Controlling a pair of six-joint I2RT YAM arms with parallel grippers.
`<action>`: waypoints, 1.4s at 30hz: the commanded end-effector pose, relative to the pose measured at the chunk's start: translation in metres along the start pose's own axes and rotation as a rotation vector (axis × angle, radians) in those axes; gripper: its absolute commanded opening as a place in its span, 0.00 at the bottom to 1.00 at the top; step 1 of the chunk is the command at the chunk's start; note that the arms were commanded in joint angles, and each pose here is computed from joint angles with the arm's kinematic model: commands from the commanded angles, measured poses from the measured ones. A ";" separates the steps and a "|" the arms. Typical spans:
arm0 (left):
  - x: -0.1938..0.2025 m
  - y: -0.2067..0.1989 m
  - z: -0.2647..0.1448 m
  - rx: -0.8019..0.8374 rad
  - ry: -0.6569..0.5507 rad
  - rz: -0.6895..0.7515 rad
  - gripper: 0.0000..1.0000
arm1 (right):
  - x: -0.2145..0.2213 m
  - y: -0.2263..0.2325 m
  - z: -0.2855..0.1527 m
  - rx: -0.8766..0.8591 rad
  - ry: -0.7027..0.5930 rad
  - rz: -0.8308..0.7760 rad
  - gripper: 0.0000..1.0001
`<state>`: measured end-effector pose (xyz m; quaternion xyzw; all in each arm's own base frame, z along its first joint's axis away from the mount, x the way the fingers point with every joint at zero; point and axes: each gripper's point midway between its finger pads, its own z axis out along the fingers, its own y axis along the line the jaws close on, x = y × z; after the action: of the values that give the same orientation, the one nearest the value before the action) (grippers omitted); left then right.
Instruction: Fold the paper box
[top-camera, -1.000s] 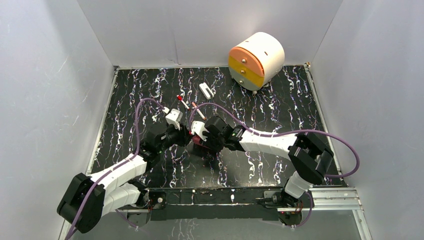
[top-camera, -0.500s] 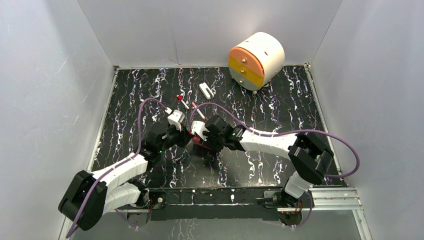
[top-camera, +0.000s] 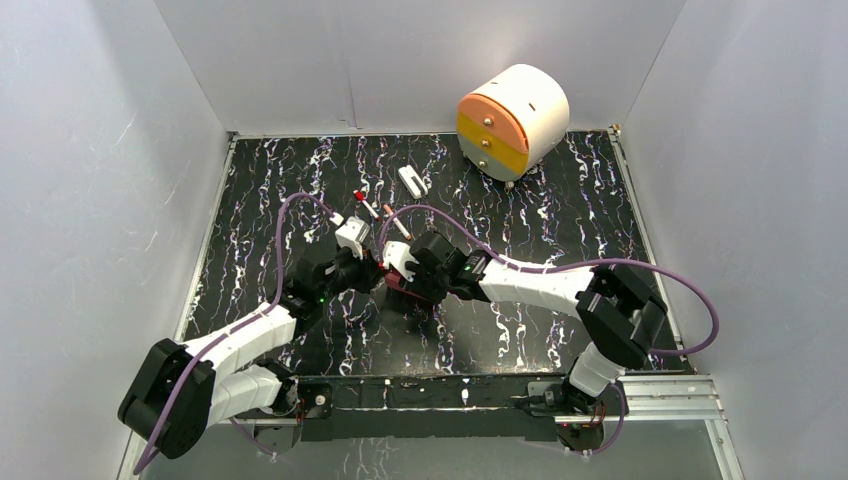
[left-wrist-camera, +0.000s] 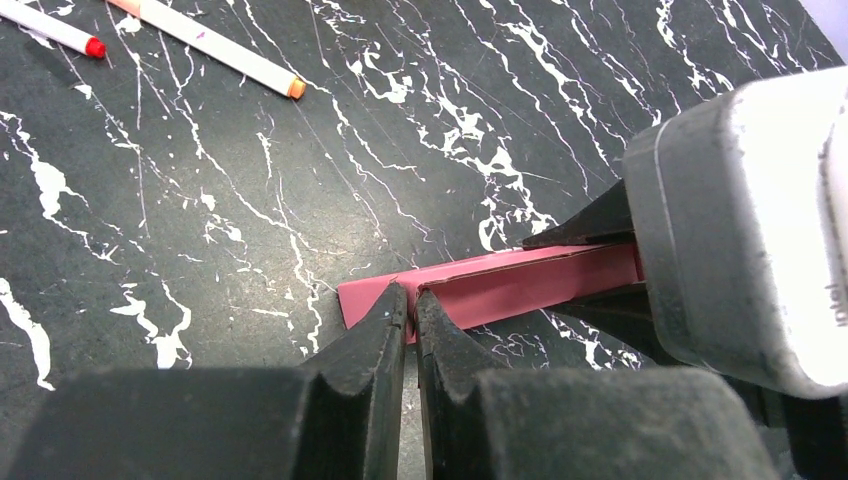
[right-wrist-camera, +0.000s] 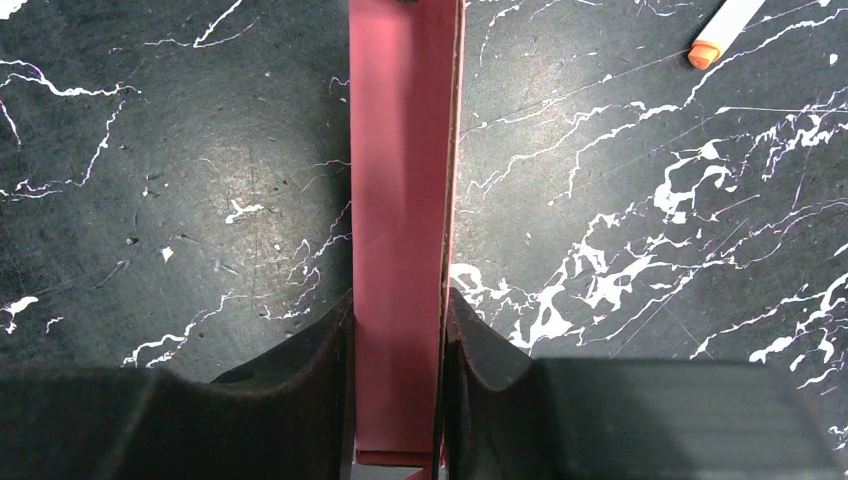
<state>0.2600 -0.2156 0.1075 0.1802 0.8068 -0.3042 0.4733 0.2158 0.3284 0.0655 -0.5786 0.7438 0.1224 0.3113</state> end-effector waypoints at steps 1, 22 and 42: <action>-0.014 0.002 0.003 -0.021 -0.036 -0.008 0.06 | -0.002 0.001 0.007 -0.016 -0.003 -0.001 0.22; 0.005 0.011 0.002 -0.056 -0.026 -0.022 0.00 | -0.006 -0.002 0.011 -0.008 0.002 -0.001 0.21; 0.018 0.037 -0.006 -0.208 -0.038 0.055 0.00 | -0.009 -0.004 0.012 0.001 -0.007 -0.008 0.19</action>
<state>0.2683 -0.2053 0.1009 0.1516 0.8019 -0.2689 0.5115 0.2200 0.3344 0.0645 -0.5767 0.7455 0.1230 0.3105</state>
